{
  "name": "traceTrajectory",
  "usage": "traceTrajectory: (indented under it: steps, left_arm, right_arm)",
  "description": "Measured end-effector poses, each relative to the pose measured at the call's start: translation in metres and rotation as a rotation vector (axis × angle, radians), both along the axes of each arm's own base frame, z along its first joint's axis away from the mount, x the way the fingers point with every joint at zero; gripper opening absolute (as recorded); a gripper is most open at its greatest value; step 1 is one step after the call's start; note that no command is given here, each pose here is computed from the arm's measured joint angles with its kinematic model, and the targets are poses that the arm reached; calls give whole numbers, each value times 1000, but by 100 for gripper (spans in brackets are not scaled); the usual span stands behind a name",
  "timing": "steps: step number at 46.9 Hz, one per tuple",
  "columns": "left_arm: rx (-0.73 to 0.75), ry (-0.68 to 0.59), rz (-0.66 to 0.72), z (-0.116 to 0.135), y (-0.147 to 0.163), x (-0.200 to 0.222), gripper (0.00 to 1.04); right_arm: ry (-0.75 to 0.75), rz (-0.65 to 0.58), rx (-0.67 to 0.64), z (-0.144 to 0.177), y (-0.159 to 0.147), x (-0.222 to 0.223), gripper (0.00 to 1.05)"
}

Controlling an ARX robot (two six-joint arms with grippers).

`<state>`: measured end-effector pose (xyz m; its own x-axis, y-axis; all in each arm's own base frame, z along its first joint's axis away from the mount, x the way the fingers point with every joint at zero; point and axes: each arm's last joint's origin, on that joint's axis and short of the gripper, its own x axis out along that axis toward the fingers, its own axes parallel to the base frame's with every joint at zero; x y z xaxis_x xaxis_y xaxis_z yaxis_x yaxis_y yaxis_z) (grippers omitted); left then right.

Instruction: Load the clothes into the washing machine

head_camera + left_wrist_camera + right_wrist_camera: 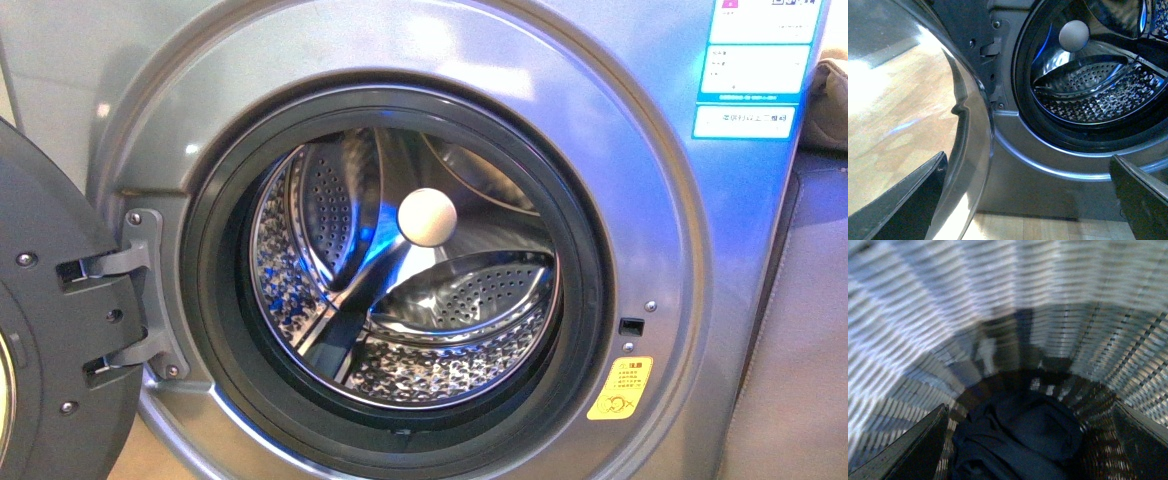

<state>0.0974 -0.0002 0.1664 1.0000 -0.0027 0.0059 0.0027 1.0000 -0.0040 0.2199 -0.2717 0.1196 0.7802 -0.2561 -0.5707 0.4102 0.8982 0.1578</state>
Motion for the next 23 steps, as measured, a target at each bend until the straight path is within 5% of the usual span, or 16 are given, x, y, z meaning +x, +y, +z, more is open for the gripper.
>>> traceTrajectory:
  steps: [6, 23]
  left_arm:
    - [0, 0, 0, 0, 0, 0, 98]
    - [0, 0, 0, 0, 0, 0, 98]
  right_arm:
    - [114, 7, 50, -56, -10, 17, 97]
    - [260, -1, 105, -130, -16, 31, 97]
